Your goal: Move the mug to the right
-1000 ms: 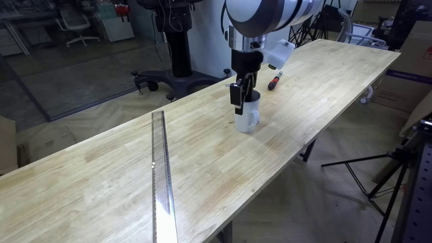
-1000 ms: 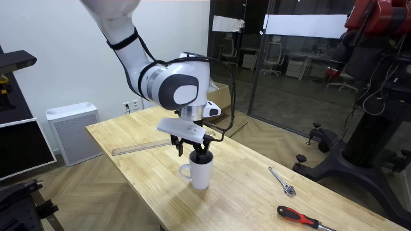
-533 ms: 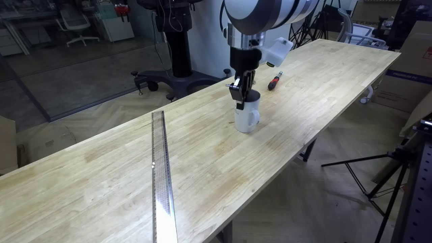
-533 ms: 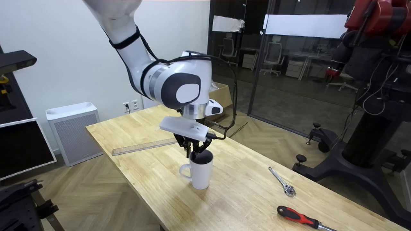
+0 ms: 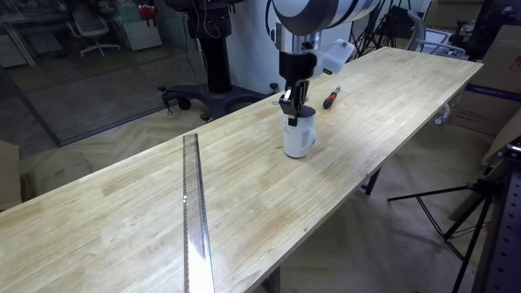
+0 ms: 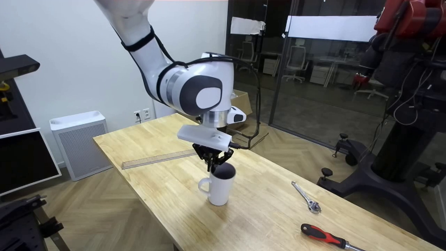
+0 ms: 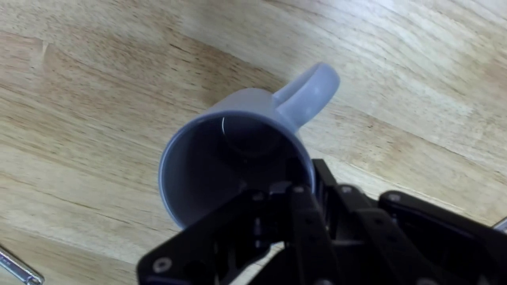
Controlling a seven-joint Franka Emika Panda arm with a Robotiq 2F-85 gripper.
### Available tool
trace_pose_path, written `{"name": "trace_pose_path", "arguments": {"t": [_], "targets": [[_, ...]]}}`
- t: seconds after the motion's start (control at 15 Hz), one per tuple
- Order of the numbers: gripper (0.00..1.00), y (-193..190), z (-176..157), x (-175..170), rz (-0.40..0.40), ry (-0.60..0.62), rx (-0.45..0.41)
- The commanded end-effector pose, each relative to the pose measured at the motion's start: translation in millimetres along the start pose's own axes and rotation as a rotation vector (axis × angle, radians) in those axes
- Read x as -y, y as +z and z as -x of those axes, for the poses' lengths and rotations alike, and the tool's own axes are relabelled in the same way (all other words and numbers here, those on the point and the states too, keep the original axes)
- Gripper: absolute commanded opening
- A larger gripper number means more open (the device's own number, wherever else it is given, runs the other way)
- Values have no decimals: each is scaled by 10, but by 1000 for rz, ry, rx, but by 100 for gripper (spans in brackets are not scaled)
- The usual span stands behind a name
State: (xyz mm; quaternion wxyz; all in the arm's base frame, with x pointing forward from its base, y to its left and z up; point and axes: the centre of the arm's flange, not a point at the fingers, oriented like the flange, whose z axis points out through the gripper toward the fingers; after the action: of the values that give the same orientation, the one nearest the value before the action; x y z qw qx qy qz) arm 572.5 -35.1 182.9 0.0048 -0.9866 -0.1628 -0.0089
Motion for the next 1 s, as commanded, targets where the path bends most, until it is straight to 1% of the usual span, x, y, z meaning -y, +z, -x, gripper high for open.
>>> {"name": "trace_pose_path", "arguments": {"t": [0.0,0.27,0.4,0.6,0.8,0.87,0.93], "targets": [[2,-84,-3,-265,34,35,21],[2,-75,149,-595,89,95,42],[2,-54,226,-732,105,123,55],[2,-24,294,-833,117,151,64],[2,-45,309,-854,107,172,58],[34,-53,313,-858,104,180,55],[36,-66,317,-861,102,185,52]]}}
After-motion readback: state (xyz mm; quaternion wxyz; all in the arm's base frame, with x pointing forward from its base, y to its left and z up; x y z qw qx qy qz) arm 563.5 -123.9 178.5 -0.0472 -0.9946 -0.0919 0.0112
